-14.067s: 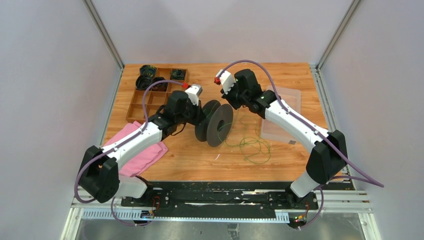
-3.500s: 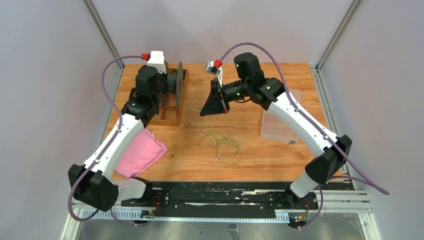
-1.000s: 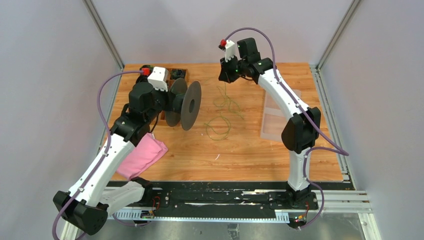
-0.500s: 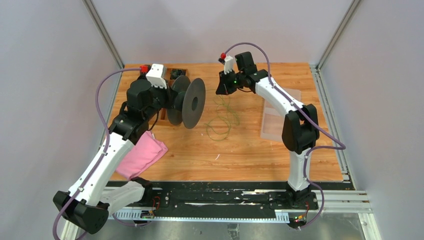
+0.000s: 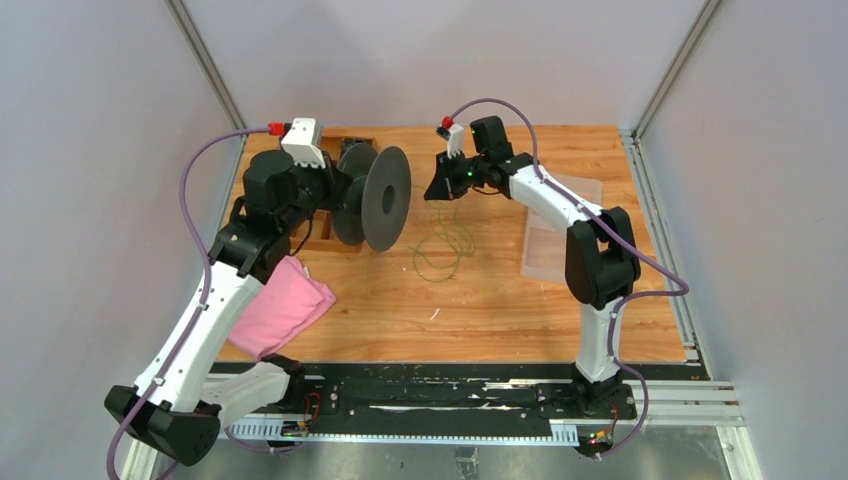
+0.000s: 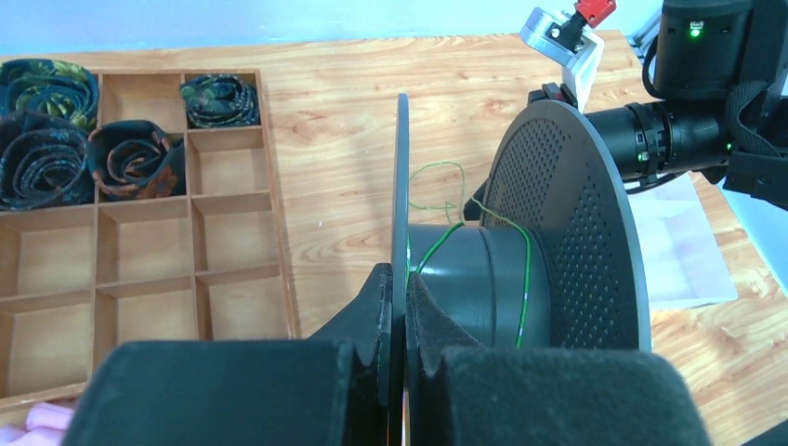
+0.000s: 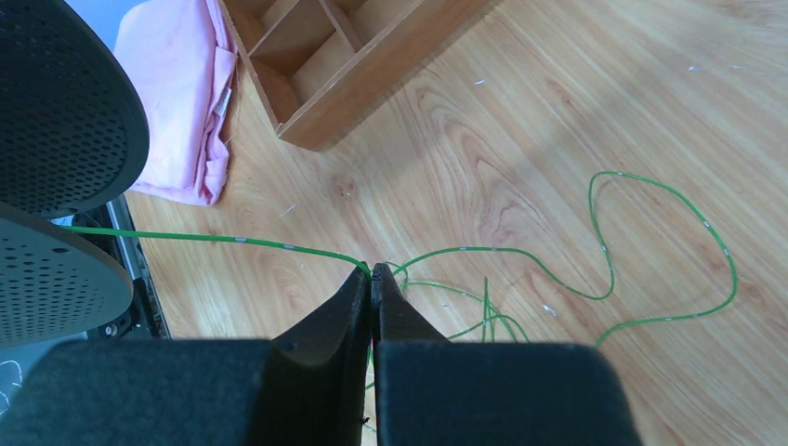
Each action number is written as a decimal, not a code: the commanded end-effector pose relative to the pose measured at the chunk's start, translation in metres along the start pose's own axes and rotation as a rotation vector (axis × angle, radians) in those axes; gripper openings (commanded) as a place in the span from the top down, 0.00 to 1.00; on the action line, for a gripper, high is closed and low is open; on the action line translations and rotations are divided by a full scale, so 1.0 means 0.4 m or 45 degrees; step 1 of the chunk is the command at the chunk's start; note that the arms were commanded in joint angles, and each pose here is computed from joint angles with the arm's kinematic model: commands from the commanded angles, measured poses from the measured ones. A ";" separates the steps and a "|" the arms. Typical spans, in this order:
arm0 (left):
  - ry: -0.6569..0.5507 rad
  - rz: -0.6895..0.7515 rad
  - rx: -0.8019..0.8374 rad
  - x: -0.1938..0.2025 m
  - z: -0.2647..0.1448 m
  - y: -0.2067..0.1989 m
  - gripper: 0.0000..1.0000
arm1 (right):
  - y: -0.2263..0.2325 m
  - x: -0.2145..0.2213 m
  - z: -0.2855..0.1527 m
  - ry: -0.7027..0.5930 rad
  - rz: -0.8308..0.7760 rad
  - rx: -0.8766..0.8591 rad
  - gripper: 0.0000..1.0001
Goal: Wrap the cables
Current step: Wrap the cable around the cable reel.
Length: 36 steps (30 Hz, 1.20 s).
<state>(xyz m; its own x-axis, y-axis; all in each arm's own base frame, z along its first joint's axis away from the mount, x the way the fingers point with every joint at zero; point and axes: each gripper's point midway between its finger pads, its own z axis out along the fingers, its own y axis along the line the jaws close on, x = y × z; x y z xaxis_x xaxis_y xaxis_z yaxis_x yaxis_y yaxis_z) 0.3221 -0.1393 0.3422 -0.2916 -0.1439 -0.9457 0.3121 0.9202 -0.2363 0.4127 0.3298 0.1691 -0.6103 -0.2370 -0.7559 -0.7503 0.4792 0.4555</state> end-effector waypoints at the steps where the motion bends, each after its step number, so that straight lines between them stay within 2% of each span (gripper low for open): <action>1: -0.212 -0.054 0.075 -0.150 -0.050 -0.041 1.00 | 0.014 -0.008 -0.009 -0.038 0.003 -0.036 0.99; 11: -0.234 -0.080 0.061 -0.178 -0.056 -0.035 1.00 | 0.032 0.030 0.002 -0.017 -0.010 -0.089 0.95; 29: -0.240 -0.192 0.048 -0.201 -0.046 -0.018 1.00 | 0.076 0.079 0.023 -0.010 -0.061 -0.169 0.95; 36: -0.259 -0.203 -0.028 -0.218 -0.045 0.009 1.00 | 0.106 0.088 0.019 -0.013 -0.084 -0.211 0.95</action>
<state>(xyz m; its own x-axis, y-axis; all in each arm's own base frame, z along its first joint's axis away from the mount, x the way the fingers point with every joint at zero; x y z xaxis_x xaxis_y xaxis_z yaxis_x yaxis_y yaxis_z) 0.3294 -0.1245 0.3806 -0.2773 -0.2906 -0.9158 0.2490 0.8989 -0.3606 0.3747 0.3377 0.1375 -0.6202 -0.2531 -0.7425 -0.7689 0.3835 0.5115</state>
